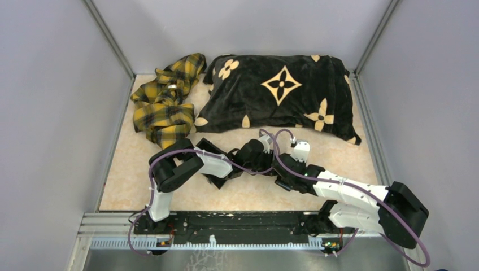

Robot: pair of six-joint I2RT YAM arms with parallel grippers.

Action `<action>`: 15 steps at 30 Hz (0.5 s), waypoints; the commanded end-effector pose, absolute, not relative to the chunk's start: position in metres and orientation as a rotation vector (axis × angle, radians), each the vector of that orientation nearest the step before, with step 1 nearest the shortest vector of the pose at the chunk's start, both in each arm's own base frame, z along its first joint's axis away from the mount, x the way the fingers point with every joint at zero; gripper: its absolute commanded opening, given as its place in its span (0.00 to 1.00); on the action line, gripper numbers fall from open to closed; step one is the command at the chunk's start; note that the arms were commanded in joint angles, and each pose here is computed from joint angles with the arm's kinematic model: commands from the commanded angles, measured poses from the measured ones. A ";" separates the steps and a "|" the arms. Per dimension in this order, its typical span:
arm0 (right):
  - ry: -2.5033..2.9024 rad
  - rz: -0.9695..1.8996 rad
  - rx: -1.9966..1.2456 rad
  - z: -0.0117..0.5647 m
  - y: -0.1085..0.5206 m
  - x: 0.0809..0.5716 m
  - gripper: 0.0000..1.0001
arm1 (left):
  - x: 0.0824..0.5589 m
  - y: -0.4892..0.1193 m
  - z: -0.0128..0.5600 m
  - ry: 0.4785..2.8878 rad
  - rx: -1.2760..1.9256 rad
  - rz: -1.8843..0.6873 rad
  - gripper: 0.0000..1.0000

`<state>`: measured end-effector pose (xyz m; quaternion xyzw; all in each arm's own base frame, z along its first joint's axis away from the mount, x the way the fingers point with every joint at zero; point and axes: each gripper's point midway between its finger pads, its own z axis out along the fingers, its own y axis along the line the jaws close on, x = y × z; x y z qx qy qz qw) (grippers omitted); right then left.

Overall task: Put the credit cards into the card holder
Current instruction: Close the card holder at the center of the board.

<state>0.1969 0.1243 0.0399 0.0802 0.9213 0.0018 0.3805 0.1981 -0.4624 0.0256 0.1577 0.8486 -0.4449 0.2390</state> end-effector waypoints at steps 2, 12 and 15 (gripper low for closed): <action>2.316 0.050 0.226 0.041 0.127 0.197 0.23 | 0.168 -0.415 -0.049 2.609 0.472 -0.955 0.41; 2.206 0.122 0.186 0.074 0.137 0.210 0.26 | 0.168 -0.414 -0.048 2.609 0.470 -0.951 0.43; 2.194 0.114 0.181 0.083 0.136 0.211 0.27 | 0.168 -0.414 -0.048 2.610 0.468 -0.951 0.43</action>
